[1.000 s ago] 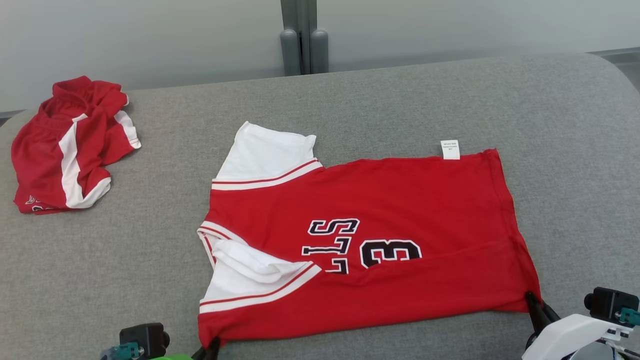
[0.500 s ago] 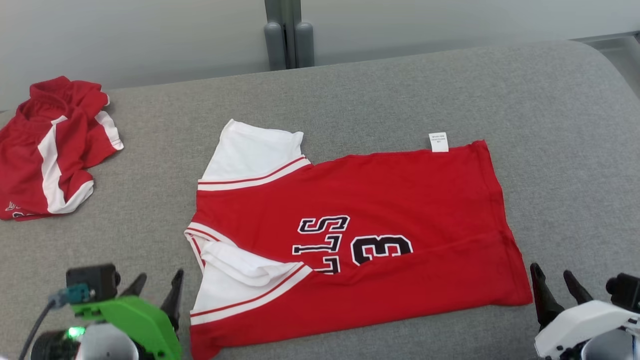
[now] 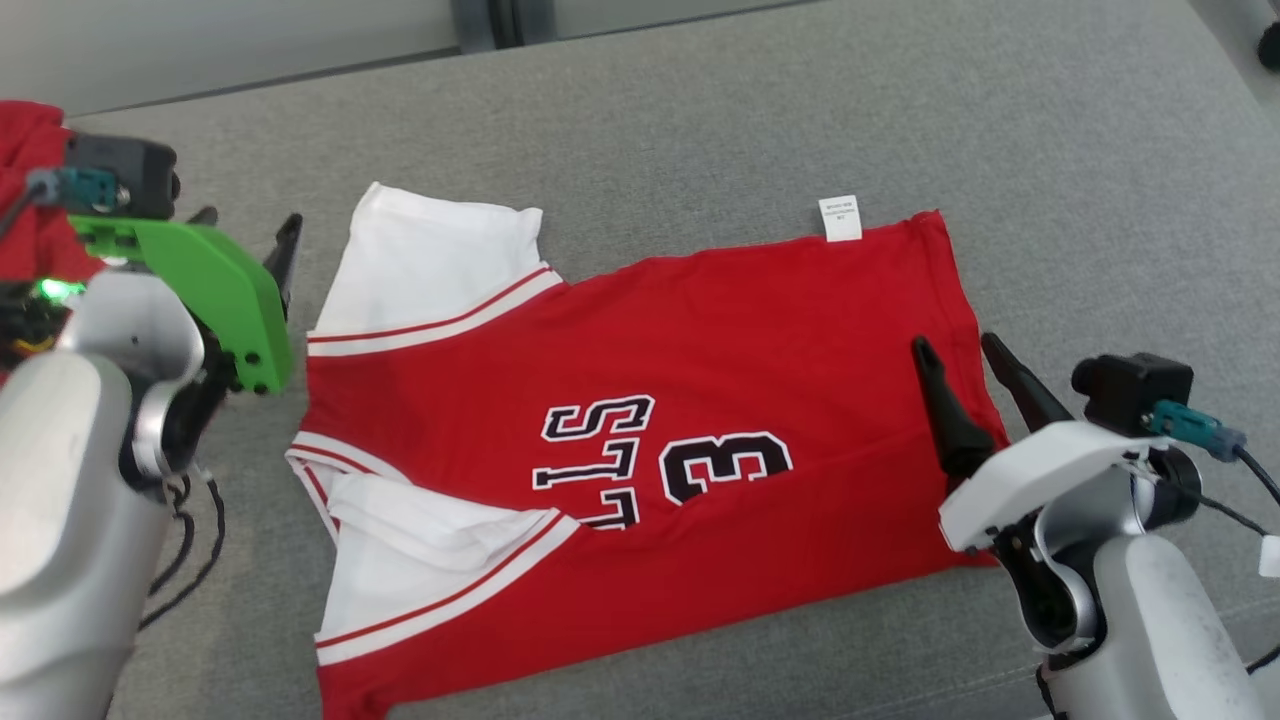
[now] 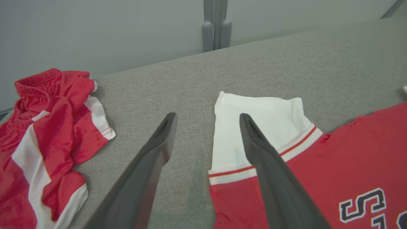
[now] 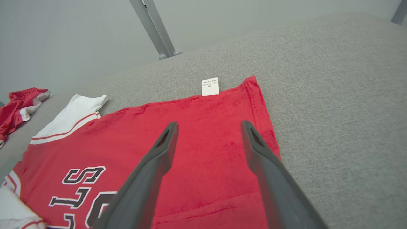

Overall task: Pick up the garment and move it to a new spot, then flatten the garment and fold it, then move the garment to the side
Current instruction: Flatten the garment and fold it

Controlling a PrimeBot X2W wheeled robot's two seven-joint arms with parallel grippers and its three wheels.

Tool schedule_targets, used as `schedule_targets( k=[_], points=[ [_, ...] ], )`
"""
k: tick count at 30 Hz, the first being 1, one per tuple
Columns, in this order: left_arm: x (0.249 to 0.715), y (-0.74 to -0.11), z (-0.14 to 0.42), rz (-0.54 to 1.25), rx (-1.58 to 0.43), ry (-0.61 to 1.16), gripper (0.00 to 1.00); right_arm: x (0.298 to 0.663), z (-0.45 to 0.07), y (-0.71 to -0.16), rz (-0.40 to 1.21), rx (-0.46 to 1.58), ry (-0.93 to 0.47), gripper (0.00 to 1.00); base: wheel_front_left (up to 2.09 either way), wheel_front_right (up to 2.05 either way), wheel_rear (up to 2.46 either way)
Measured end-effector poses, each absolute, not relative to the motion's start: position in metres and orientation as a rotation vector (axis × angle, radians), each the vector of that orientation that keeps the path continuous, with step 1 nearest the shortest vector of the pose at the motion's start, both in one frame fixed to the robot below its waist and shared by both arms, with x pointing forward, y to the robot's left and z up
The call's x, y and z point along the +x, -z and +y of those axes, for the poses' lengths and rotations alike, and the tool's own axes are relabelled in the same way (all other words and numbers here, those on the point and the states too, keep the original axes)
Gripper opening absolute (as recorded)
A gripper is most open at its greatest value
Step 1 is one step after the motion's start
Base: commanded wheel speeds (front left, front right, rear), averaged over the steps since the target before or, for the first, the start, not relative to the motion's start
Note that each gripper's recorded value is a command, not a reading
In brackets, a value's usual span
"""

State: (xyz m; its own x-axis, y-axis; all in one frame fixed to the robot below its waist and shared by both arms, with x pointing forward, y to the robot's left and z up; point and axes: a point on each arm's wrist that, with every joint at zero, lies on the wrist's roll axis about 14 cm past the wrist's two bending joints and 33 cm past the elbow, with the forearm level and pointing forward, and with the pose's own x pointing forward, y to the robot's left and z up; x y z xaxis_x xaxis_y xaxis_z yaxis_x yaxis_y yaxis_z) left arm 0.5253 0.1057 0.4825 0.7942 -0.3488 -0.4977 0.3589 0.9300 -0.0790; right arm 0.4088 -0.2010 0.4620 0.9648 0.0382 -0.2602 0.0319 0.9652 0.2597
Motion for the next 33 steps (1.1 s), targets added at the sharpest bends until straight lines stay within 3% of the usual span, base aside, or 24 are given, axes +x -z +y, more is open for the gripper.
schedule_targets(
  k=[8,24,25,26,28,33],
  points=[
    [0.573,-0.440,0.081,0.688,0.055,0.407,1.00,0.436,-0.203,-0.453,0.270,0.243,-0.013,1.00,0.00,0.00,0.00],
    [0.594,-0.361,0.064,0.893,0.061,0.411,1.00,0.446,-0.232,-0.438,0.290,0.195,0.037,1.00,0.00,0.00,0.00],
    [0.595,-0.360,0.062,0.892,0.059,0.418,0.84,0.447,-0.233,-0.438,0.291,0.188,0.036,1.00,0.00,0.00,0.00],
    [0.596,-0.360,0.060,0.889,0.057,0.426,0.44,0.449,-0.234,-0.437,0.293,0.179,0.032,1.00,0.00,0.00,0.00],
    [0.596,-0.360,0.057,0.879,0.044,0.441,0.00,0.454,-0.235,-0.439,0.294,0.151,0.019,1.00,0.00,0.00,0.00],
    [0.596,-0.373,0.042,0.816,-0.019,0.493,0.00,0.476,-0.238,-0.448,0.306,-0.018,-0.037,1.00,0.00,0.00,0.00]
  ],
)
